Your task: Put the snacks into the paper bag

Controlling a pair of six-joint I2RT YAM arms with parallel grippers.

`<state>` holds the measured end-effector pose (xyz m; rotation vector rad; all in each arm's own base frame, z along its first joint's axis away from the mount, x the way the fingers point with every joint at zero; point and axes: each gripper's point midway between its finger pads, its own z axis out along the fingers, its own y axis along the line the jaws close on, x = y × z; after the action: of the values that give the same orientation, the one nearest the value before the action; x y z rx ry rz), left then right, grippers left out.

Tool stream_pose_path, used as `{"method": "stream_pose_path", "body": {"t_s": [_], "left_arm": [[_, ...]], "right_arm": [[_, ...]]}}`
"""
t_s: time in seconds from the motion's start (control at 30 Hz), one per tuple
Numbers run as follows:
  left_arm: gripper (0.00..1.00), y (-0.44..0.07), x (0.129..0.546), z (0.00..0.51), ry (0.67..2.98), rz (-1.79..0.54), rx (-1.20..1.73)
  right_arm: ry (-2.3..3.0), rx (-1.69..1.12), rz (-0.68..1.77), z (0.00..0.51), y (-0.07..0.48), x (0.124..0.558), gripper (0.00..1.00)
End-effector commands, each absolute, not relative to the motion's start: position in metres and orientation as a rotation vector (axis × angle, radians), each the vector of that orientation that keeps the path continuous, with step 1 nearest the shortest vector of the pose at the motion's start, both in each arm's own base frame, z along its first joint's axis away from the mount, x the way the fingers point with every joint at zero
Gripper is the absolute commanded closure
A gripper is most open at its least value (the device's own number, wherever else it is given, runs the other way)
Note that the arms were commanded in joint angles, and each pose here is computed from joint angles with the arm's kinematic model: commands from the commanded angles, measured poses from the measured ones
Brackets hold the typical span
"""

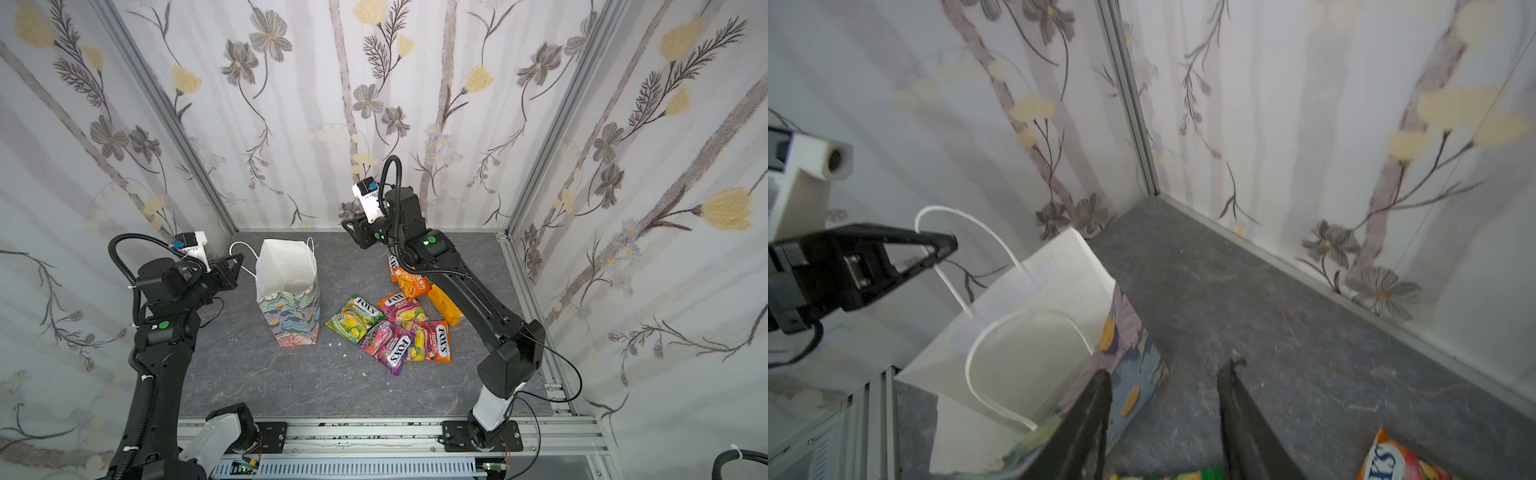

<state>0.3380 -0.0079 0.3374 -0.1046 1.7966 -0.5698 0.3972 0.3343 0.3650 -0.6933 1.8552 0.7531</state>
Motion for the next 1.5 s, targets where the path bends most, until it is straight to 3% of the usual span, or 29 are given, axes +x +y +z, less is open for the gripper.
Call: {"method": "stream_pose_path", "body": {"t_s": [0.0, 0.17, 0.23, 0.4, 0.73, 1.47], "left_arm": [[1.00, -0.006, 0.341, 0.344, 1.767, -0.556, -0.094], [1.00, -0.005, 0.342, 0.341, 1.775, -0.554, -0.103], [1.00, -0.005, 0.342, 0.342, 1.773, -0.555, -0.103], [1.00, -0.005, 0.342, 0.342, 1.772, -0.555, -0.102], [1.00, -0.006, 0.342, 0.341, 1.774, -0.558, -0.100], [1.00, -0.006, 0.341, 0.342, 1.770, -0.553, -0.099]], "right_arm": [[1.988, -0.820, 0.726, 0.297, 0.324, 0.377, 0.42], [2.119, -0.948, 0.577, 0.211, 0.316, 0.345, 0.32], [2.173, -0.918, 0.576, 0.187, 0.313, 0.345, 0.26], [2.241, -0.920, 0.637, 0.153, 0.324, 0.357, 0.24], [2.320, -0.898, 0.698, 0.108, 0.340, 0.400, 0.20], [2.417, -0.861, 0.781, 0.051, 0.359, 0.419, 0.20]]}}
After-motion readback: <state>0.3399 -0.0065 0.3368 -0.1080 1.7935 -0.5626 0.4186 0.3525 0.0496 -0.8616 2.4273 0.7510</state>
